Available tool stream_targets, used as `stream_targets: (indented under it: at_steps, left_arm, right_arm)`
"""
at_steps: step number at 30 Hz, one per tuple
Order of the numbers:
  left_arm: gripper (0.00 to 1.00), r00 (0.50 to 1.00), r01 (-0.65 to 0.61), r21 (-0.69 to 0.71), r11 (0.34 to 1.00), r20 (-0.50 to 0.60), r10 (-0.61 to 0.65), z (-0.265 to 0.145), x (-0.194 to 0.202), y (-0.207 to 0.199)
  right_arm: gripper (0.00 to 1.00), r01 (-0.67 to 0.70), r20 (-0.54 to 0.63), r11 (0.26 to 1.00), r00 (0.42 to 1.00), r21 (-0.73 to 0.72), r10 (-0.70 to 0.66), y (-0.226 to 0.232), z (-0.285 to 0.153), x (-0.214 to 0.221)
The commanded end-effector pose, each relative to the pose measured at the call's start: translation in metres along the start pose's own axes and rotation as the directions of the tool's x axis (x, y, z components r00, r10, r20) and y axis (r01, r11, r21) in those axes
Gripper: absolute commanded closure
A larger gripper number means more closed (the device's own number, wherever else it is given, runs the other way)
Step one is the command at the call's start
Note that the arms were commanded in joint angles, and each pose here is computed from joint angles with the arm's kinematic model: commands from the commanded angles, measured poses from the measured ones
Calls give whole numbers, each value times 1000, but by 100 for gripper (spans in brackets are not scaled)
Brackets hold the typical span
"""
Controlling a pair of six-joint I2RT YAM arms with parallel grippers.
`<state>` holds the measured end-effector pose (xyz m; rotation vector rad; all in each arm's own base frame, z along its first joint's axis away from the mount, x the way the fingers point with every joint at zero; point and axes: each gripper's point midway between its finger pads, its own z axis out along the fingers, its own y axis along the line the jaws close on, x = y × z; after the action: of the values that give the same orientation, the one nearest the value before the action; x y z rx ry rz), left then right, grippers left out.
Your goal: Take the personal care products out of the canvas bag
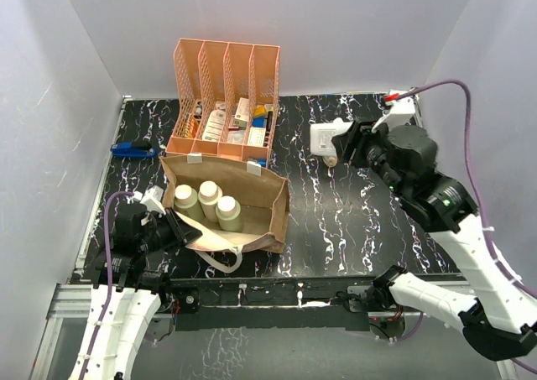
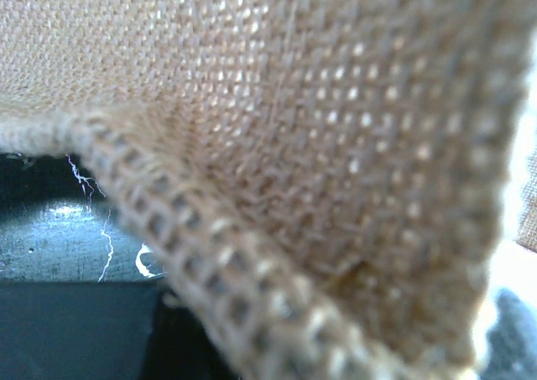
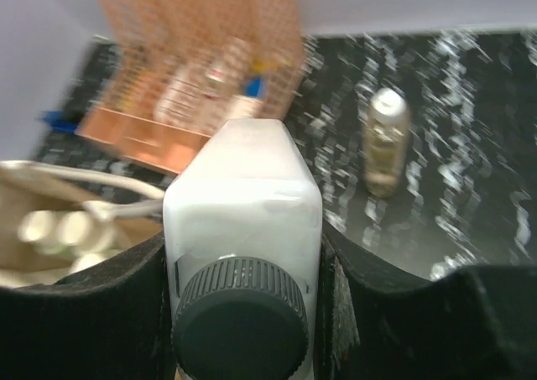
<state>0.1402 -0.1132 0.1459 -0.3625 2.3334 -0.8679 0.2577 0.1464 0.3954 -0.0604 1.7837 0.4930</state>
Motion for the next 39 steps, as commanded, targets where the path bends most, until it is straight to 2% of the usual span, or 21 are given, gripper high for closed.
stream_targets:
  at_steps: [1,5,9,13,18,25,31,39]
  left_arm:
    - [100,999,30,-34,999,-35,-31,1,9,9]
    - [100,999,29,-32,999,-36,-30,0,9,8]
    - [100,999,26,-29,999,-35,-27,0,9,8]
    - [100,999,24,-27,999,-31,-25,0,9,8]
    - [100,999,25,-27,999,-28,-26,0,9,8]
    - [100,999,21,-20,1000,-26,-22,-1,9,6]
    - [100,1000,14,-13,1000,-23,-14,-2,9,5]
    - [100,1000,13,-10,1000,-25,-13,-1,9,5]
  right_arm:
    - [92,67,-50,952,997,299,-54,-56,29,31]
    - [92,120,-225,919,974,375,-35,-82,58,93]
    - [92,94,-328,937,944,337,23,-104,87,118]
    - [92,23,-329,932,939,361,104,-138,107,114]
    - [92,57,-292,883,952,465,92,-174,128,96]
    - [92,119,-278,879,961,461,16,-187,158,78]
    - [92,200,-345,885,937,421,-49,-213,179,81]
    - [92,148,-368,932,930,332,-16,-213,207,93]
